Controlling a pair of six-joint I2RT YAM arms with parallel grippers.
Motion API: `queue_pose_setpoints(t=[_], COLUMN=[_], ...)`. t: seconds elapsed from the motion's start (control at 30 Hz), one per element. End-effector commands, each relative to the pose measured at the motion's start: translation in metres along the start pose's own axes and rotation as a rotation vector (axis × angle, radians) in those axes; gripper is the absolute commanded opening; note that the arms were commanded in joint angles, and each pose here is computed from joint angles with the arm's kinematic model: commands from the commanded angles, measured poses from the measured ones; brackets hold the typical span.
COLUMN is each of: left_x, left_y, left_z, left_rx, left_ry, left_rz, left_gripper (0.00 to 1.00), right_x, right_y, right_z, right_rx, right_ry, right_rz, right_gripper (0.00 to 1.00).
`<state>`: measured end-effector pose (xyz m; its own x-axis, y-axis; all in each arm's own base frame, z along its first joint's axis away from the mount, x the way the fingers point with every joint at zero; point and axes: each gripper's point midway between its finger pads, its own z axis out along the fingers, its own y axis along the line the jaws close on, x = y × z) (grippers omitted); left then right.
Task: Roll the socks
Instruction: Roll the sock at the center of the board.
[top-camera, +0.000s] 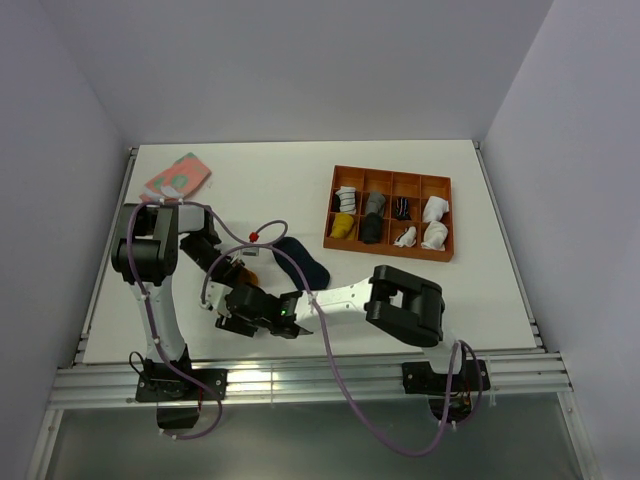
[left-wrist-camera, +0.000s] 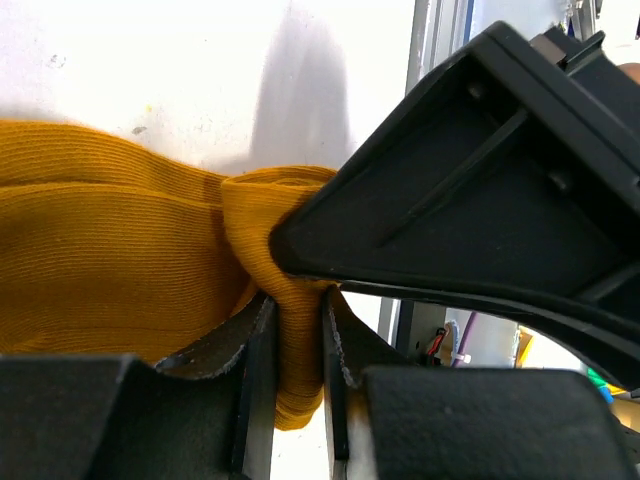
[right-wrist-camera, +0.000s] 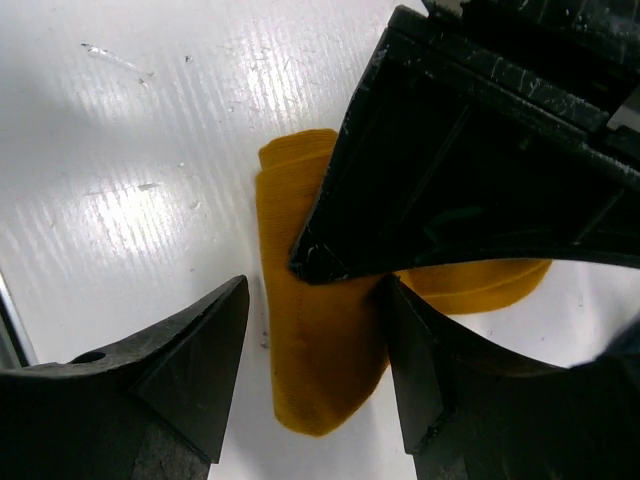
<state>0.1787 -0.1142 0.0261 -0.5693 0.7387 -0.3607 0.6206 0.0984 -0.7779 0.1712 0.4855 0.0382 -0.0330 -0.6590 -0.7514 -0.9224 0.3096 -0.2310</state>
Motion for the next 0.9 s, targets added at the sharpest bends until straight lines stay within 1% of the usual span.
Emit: queue_pose_setpoints(t=[0.0,0.17,0.3,0.37,0.43,0.47,0.5,0.53,0.6,0.7,0.77,0.87], left_x=[0.014,0.013,0.011,0.009,0.007,0.005,0.004,0.000,-0.005,-0.018,-0.029,-0.038], left_y=[0.013,0.013,0.012,0.011,0.012,0.012,0.012,0.013,0.014,0.016,0.018,0.020], left_z=[-0.002,-0.002,-0.003,-0.003,-0.004,-0.005,-0.005,-0.007,-0.009,-0.016,-0.024,-0.034], left_rx=[-0.026,-0.028,-0.032,-0.035,-0.039,-0.041,-0.044,-0.049,-0.058,-0.082,-0.105,-0.133], left_ry=[0.076,0.070,0.062,0.057,0.050,0.045,0.043,0.030,0.013,-0.035,-0.072,-0.112], left_rz=[0.041,0.048,0.068,0.069,0.072,0.073,0.075,0.076,0.076,0.088,0.097,0.107], left_gripper=[0.07,0.08,0.12,0.16,0.18,0.20,0.21,0.25,0.28,0.32,0.33,0.36], right_x=[-0.013,-0.004,0.010,0.016,0.020,0.023,0.023,0.027,0.028,0.029,0.029,0.033], right_y=[-0.007,-0.008,-0.007,-0.007,-0.008,-0.008,-0.008,-0.008,-0.007,-0.008,-0.010,-0.010], right_z=[0.008,0.014,0.018,0.019,0.019,0.019,0.019,0.019,0.018,0.013,0.011,0.008], right_rx=[0.019,0.017,0.015,0.016,0.023,0.025,0.025,0.025,0.027,0.030,0.036,0.040], right_ry=[-0.018,0.004,0.042,0.058,0.070,0.075,0.075,0.082,0.084,0.087,0.087,0.099], right_rz=[-0.010,-0.013,-0.024,-0.029,-0.033,-0.031,-0.031,-0.030,-0.028,-0.021,-0.015,-0.013], right_gripper=[0.63,0.62,0.57,0.55,0.50,0.44,0.34,0.33,0.31,0.18,0.13,0.12])
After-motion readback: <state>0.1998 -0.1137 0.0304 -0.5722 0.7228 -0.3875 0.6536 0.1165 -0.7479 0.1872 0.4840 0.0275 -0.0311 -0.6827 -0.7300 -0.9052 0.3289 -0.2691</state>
